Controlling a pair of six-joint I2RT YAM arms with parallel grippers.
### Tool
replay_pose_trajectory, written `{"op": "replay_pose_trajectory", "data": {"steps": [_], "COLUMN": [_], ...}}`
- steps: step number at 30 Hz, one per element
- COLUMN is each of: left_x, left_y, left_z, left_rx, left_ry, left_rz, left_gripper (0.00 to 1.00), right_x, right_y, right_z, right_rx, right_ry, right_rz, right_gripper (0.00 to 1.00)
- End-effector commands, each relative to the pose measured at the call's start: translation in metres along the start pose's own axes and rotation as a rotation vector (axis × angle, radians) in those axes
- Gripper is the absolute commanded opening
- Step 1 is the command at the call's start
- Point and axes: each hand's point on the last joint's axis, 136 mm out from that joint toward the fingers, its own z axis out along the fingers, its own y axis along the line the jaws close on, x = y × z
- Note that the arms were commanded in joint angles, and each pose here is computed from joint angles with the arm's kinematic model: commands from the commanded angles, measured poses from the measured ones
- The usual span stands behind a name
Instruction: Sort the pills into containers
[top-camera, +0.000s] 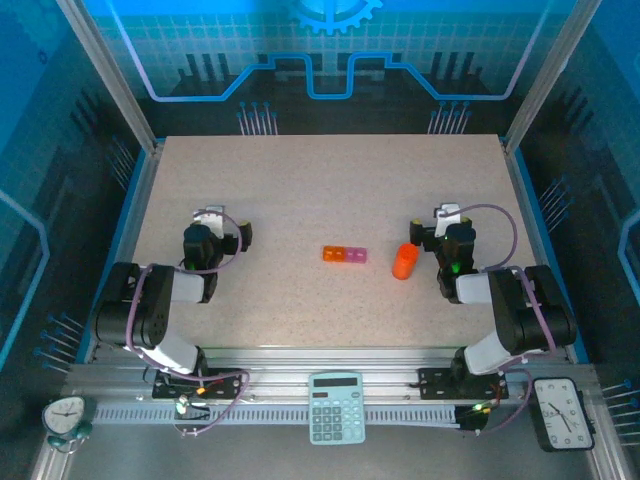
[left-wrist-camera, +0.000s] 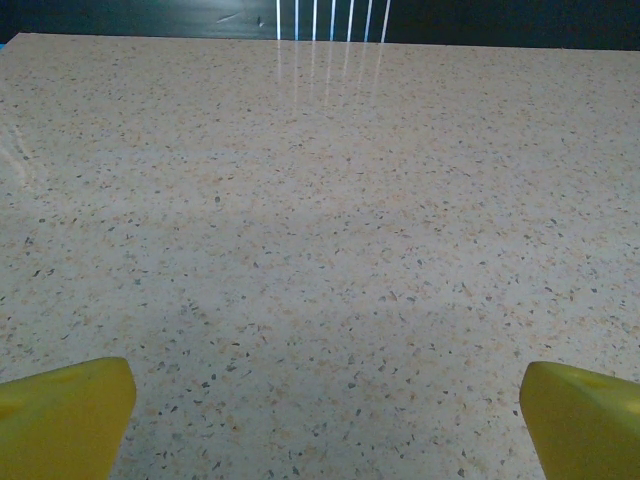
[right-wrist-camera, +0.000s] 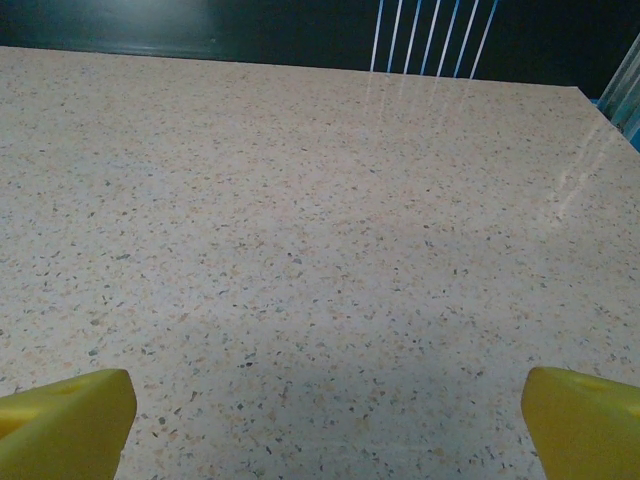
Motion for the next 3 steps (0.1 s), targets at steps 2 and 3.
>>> {"op": "replay_pose_trajectory", "data": {"steps": [2, 3], "left_x": [-0.0087, -0.0083], "left_y": [-0.0001, 0.0001], "left_z": [-0.0001, -0.0001], "left_rx": [-0.005, -0.006], "left_ry": [-0.022, -0.021], "left_rz": [-0.015, -0.015], "left_gripper": [0.99, 0.99], "right_x": [-0.0025, -0.0021], "right_y": [0.0010, 0.0013], "right_z": [0.0004, 0.0002], "right_rx": [0.004, 0.003], "right_ry": [-0.014, -0.014], "right_rz": [-0.015, -0.016], "right_gripper": [1.00, 1.00]}}
